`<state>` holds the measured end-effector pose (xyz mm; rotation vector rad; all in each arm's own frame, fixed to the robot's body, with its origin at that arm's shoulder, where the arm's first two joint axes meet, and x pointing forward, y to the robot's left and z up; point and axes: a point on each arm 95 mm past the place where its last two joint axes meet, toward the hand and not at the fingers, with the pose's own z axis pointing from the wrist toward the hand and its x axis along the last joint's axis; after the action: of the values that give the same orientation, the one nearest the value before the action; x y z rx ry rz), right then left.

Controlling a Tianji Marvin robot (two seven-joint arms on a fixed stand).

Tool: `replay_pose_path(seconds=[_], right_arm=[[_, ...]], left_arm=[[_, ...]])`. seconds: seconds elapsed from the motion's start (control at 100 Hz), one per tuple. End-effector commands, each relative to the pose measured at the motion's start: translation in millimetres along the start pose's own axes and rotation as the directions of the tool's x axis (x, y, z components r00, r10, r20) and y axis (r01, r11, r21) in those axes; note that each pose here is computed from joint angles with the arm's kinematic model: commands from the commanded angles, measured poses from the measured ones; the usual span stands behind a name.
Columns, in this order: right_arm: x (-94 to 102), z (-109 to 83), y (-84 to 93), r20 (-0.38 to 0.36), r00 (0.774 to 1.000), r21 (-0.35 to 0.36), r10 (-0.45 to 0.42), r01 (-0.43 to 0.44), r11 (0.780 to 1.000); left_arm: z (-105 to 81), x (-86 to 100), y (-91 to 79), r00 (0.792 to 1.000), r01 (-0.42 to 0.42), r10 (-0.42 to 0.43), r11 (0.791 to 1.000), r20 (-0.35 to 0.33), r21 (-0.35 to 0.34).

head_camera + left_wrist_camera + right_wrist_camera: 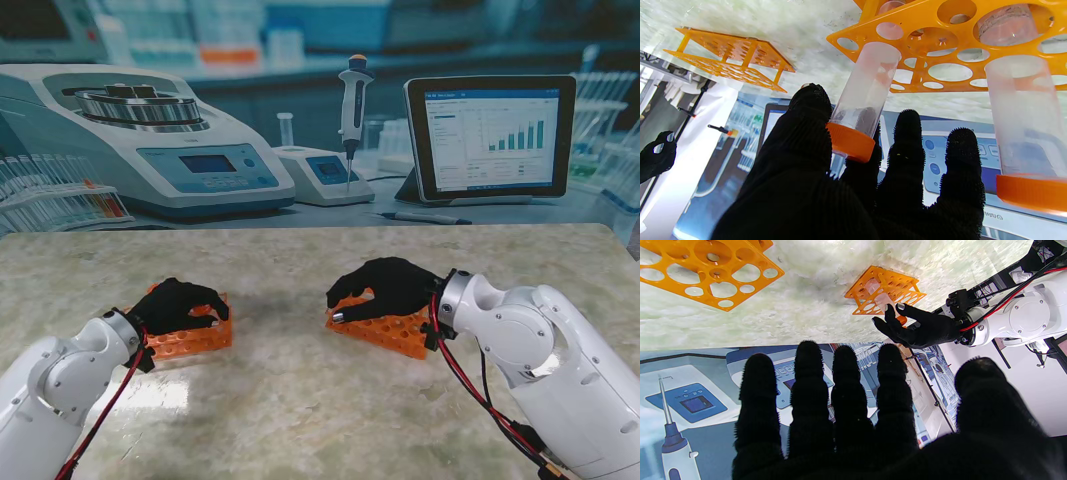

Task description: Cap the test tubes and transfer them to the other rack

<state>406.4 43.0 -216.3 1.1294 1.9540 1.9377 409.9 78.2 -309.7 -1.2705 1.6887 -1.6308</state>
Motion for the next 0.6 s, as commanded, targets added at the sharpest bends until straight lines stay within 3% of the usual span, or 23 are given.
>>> replay_pose_path(seconds=[0.0,0.59], right_arm=[[-0.2,-0.7,-3.7,0.002,1.000,0.009,0.005,-0.005,1.000],[-0.7,-6.4,-1.7,0.006,1.000,-0.004,0.002,-0.002,1.000]], left_arm=[[-1.6,1.3,-4.5,1.000,-0.016,0.016,1.000,0.000,0.001],[-6.3,11.5,-20.2,0.999,-0.033,0.035,0.998,-0.032,0.058]])
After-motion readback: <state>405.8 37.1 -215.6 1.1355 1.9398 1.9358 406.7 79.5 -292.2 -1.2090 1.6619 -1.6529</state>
